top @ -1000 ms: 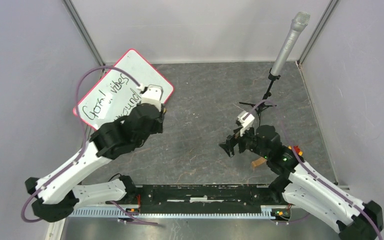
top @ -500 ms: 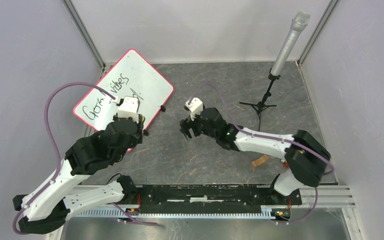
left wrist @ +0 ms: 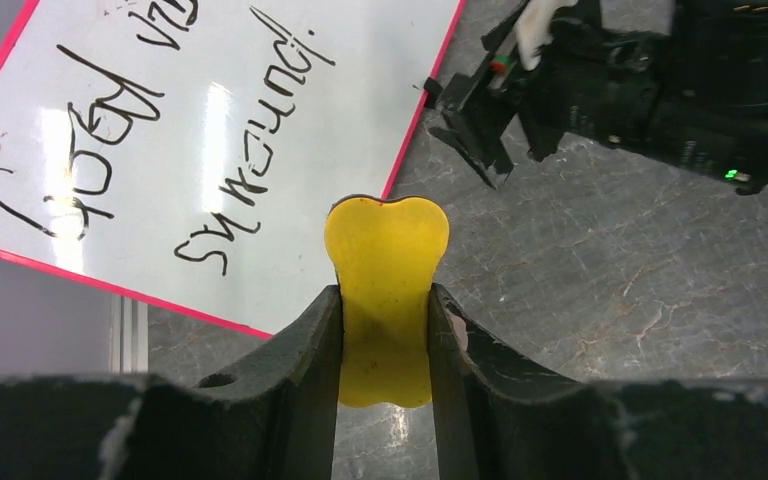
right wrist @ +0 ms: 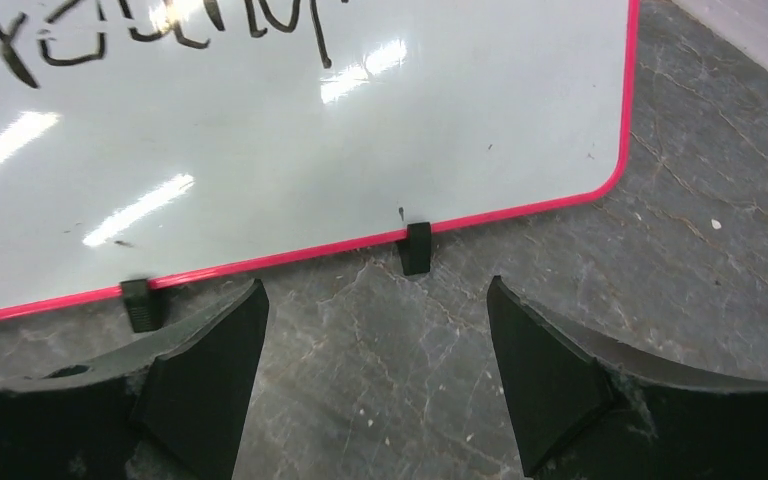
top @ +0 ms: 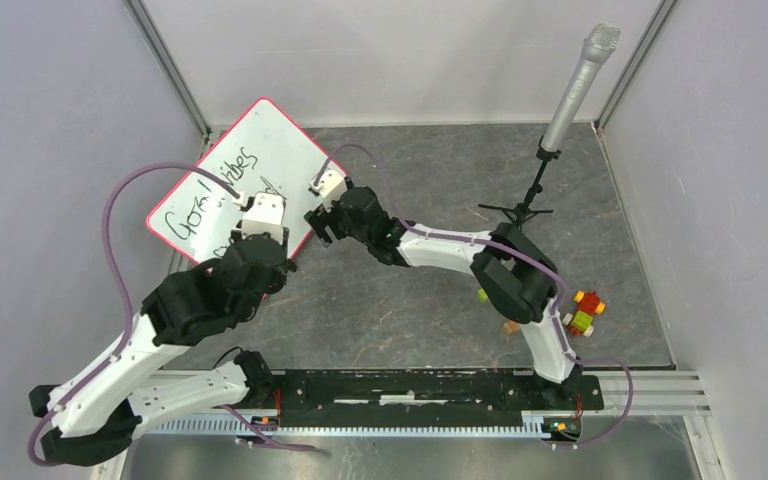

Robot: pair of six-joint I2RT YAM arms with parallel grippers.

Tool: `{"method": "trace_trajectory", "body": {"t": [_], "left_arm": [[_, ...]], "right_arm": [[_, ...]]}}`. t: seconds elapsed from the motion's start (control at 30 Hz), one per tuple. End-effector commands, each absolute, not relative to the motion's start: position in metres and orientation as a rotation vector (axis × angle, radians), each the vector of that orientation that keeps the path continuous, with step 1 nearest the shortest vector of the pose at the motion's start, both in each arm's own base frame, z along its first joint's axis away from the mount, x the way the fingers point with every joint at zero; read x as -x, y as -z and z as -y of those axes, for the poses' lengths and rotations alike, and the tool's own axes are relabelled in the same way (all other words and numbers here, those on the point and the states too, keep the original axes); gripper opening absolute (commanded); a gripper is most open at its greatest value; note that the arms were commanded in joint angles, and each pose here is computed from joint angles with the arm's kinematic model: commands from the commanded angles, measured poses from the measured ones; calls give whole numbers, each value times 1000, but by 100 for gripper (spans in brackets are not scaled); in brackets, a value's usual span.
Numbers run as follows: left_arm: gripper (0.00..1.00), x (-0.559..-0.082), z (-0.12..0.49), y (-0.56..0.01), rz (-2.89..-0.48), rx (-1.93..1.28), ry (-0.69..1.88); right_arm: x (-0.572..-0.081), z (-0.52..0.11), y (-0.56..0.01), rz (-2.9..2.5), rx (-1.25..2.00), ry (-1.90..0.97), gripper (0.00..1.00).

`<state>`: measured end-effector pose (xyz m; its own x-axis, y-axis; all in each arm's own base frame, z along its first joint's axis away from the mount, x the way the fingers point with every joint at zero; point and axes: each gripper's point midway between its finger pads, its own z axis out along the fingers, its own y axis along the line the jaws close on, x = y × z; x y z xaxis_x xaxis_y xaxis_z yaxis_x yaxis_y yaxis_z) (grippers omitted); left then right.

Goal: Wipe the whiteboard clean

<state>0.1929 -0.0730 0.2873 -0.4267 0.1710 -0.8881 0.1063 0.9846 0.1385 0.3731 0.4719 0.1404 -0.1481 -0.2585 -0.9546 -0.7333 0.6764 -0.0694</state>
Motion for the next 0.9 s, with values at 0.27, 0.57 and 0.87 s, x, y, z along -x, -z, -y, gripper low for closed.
{"method": "trace_trajectory", "body": {"t": [0.27,0.57,0.87], "left_arm": [[42,-222,83,-295,-1963,-216,-211],[43,-234,89,-284,-2013,-188,-161],[42,-240,81,-278,-2065,-126,-125]], "right_arm": [[-408,-486,-79,-1803,954,-493,74],[-412,-498,-57,-1845,973,-542,67],[-425,-509,-46,-1853,975,-521,65]]}}
